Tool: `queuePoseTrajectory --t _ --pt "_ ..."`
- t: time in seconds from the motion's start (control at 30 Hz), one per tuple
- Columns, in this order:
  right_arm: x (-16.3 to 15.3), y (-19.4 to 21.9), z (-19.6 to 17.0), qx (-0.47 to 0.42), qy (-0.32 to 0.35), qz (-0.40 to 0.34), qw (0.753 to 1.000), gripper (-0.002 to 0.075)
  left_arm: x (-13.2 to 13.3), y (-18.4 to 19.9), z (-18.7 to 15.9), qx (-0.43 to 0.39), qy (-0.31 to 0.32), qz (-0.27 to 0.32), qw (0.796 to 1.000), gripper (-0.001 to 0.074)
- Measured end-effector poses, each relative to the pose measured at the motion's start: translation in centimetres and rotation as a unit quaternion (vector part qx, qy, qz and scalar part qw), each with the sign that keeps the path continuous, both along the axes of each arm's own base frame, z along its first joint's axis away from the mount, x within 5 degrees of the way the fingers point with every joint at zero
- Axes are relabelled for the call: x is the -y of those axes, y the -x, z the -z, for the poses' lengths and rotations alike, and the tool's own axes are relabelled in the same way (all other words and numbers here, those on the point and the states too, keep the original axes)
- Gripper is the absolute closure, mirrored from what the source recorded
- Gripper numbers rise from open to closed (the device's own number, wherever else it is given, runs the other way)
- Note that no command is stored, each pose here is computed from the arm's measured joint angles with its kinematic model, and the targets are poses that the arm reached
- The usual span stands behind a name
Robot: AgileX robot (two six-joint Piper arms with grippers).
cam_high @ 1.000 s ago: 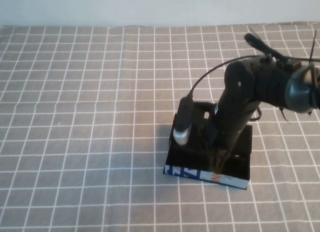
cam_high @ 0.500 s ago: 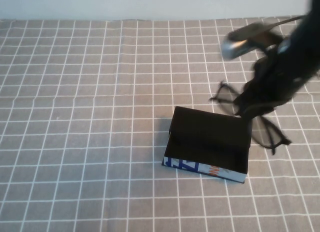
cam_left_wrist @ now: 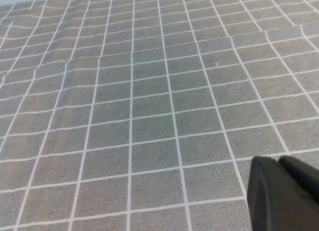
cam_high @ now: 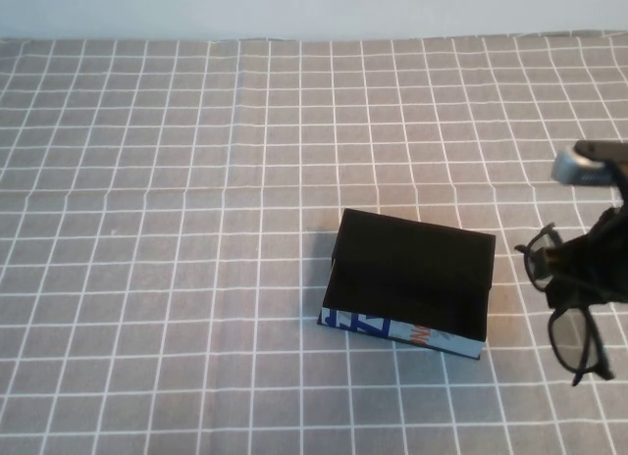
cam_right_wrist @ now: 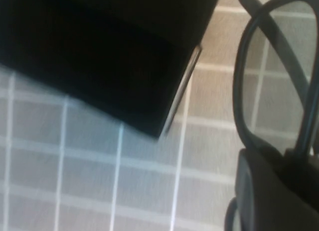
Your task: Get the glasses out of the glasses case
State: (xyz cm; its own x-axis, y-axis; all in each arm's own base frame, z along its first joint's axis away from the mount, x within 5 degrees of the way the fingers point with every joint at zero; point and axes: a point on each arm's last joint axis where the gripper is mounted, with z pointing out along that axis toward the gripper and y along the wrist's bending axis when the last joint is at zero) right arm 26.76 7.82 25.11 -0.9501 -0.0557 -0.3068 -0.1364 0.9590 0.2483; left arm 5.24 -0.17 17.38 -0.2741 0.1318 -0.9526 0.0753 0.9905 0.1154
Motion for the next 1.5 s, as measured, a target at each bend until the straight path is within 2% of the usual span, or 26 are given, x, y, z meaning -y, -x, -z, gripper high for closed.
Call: queuePoseTrajectory --t 0.27,0.33,0.5,0.63,0.83,0.93,1.03,1.13,1.33,1.5 --pt "-0.4 -2.2 5.7 -0.037 0.007 0.025 0.999 0.0656 0.0 0.0 0.0 0.000 0.000 0.000 1.000 0.0739" --pt "-0.4 -2.6 6.9 -0.049 0.012 0.027 0.998 0.0620 0.0 0.0 0.0 0.000 0.000 0.000 1.000 0.0739" --pt "-0.5 -2.9 8.0 -0.061 0.014 0.030 0.998 0.0438 0.0 0.0 0.0 0.000 0.000 0.000 1.000 0.0739" --pt "-0.4 -2.8 6.9 -0.043 0.009 0.030 0.999 0.0412 0.0 0.0 0.0 0.000 0.000 0.000 1.000 0.0739" --pt "0.1 -0.2 -0.8 0.083 -0.021 0.029 0.996 0.0505 0.0 0.0 0.0 0.000 0.000 0.000 1.000 0.0739" --pt "0.7 2.5 -5.4 0.168 -0.041 0.028 0.985 0.0575 0.0 0.0 0.0 0.000 0.000 0.000 1.000 0.0739" --pt "1.4 5.7 -8.6 0.241 -0.058 0.019 0.969 0.0650 0.0 0.0 0.0 0.000 0.000 0.000 1.000 0.0739" --pt "2.0 9.1 -10.1 0.303 -0.076 0.012 0.950 0.0714 0.0 0.0 0.0 0.000 0.000 0.000 1.000 0.0739" --pt "3.2 14.5 -10.8 0.390 -0.094 0.012 0.916 0.0740 0.0 0.0 0.0 0.000 0.000 0.000 1.000 0.0739" --pt "4.3 16.7 -9.0 0.421 -0.038 -0.001 0.906 0.0743 0.0 0.0 0.0 0.000 0.000 0.000 1.000 0.0739"
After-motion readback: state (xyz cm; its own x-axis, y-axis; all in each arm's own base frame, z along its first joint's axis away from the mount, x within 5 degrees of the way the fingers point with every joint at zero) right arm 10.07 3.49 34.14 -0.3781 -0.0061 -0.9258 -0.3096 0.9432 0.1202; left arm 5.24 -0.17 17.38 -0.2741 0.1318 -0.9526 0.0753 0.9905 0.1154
